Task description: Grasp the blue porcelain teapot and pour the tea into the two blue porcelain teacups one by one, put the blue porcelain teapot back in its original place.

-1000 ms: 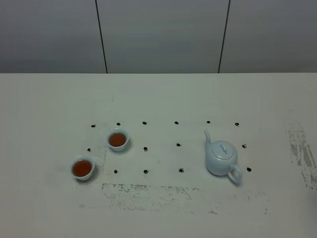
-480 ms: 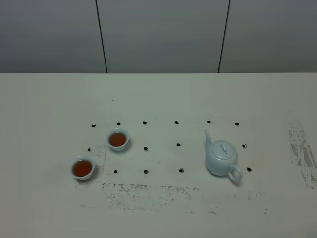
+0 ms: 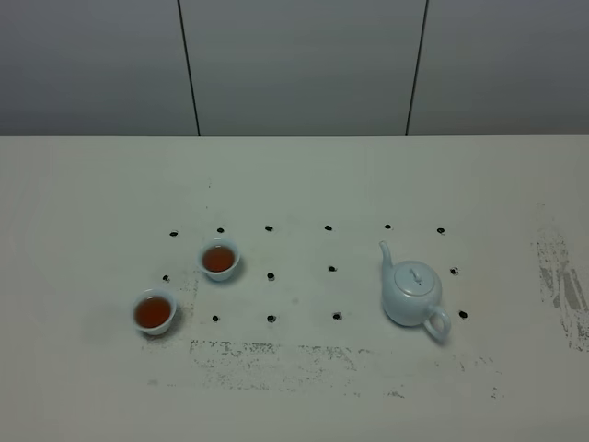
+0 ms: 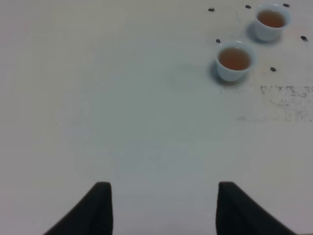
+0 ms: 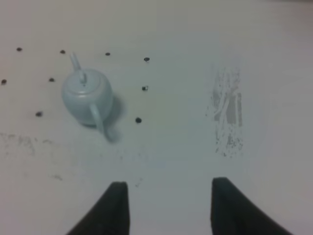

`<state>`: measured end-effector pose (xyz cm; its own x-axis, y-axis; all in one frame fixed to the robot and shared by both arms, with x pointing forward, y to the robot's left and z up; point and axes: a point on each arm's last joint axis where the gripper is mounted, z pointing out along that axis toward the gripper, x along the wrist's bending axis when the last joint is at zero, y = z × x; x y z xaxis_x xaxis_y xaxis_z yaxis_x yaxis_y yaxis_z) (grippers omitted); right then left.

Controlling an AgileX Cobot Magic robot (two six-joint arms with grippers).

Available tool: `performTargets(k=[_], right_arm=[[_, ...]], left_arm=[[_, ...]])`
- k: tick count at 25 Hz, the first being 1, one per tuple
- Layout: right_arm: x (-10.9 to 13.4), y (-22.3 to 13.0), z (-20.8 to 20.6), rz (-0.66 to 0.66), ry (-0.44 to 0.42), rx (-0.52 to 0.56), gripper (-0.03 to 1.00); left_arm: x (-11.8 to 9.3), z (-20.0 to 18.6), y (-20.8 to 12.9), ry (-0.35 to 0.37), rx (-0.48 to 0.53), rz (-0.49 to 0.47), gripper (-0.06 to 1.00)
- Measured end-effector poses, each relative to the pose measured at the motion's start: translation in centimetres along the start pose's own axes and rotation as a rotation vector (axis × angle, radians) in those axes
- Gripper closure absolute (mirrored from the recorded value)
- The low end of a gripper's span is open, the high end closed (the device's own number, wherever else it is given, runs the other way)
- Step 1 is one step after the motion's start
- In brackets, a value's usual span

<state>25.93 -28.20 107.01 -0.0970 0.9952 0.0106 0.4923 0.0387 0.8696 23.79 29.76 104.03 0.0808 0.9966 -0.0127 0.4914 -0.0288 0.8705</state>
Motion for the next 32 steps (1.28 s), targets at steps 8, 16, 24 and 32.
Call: performTargets(k=[8, 16, 24, 32], right_arm=[[0.5, -1.1, -2.1, -0.038, -0.030, -0.167, 0.67], [0.5, -1.2, -2.3, -0.046, -0.034, -0.186, 0.73], [0.5, -1.2, -2.3, -0.046, -0.035, -0.189, 0.74], [0.6, -1.2, -2.3, -0.039, -0.023, -0.192, 0.74]], left_arm=[[0.0, 0.0, 0.0, 0.000, 0.000, 0.000, 0.49], [0.0, 0.0, 0.0, 0.000, 0.000, 0.000, 0.49], [0.0, 0.0, 0.0, 0.000, 0.000, 0.000, 0.49], [0.0, 0.0, 0.0, 0.000, 0.000, 0.000, 0.49]])
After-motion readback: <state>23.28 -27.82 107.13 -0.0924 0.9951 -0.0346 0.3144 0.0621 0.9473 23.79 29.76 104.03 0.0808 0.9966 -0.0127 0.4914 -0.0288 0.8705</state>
